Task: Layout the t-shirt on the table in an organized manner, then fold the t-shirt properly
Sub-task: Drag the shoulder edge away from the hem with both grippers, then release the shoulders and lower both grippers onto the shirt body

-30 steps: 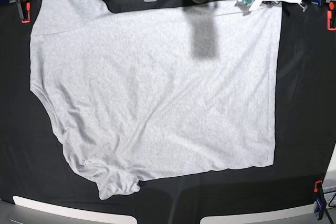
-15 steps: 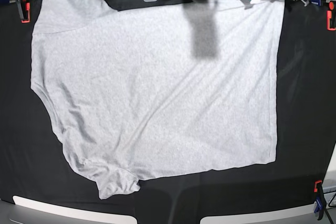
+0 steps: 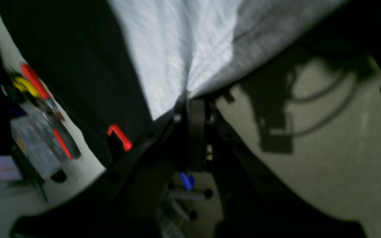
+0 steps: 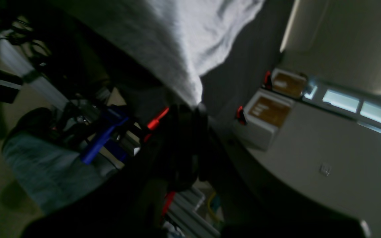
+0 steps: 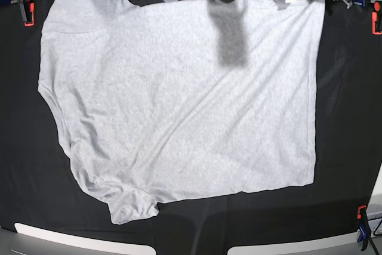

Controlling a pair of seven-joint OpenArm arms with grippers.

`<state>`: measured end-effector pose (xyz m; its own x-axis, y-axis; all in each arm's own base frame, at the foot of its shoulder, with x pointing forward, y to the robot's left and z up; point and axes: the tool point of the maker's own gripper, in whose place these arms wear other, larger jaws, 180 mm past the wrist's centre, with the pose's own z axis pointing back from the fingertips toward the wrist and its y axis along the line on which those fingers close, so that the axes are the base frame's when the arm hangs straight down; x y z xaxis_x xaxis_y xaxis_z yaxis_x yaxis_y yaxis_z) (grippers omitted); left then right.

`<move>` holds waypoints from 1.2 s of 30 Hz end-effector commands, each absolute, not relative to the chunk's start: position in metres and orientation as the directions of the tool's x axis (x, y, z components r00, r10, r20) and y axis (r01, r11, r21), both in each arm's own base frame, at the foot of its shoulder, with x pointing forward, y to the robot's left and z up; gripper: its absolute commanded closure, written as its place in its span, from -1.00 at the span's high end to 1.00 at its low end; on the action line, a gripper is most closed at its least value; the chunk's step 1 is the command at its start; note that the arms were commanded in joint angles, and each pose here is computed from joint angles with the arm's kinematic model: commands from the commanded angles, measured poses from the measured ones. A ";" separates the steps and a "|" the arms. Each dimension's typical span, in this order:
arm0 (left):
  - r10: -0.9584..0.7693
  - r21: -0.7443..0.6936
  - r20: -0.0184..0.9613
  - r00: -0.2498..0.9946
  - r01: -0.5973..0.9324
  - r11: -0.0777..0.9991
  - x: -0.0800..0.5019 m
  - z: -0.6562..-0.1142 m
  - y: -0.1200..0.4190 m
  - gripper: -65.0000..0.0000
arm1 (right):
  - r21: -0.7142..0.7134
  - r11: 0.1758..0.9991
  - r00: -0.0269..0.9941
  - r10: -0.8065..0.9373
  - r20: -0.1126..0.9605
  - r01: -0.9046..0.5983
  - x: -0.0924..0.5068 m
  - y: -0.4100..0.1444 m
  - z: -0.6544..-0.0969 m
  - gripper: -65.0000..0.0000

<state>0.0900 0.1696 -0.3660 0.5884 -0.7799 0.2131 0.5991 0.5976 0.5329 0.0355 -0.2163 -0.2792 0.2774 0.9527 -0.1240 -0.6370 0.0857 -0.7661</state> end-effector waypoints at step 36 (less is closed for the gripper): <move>-0.694 0.637 0.478 0.538 0.331 0.696 0.242 -0.371 0.188 -1.00 | -0.677 0.706 0.496 0.672 0.550 -0.206 0.315 -0.260 -0.278 -1.00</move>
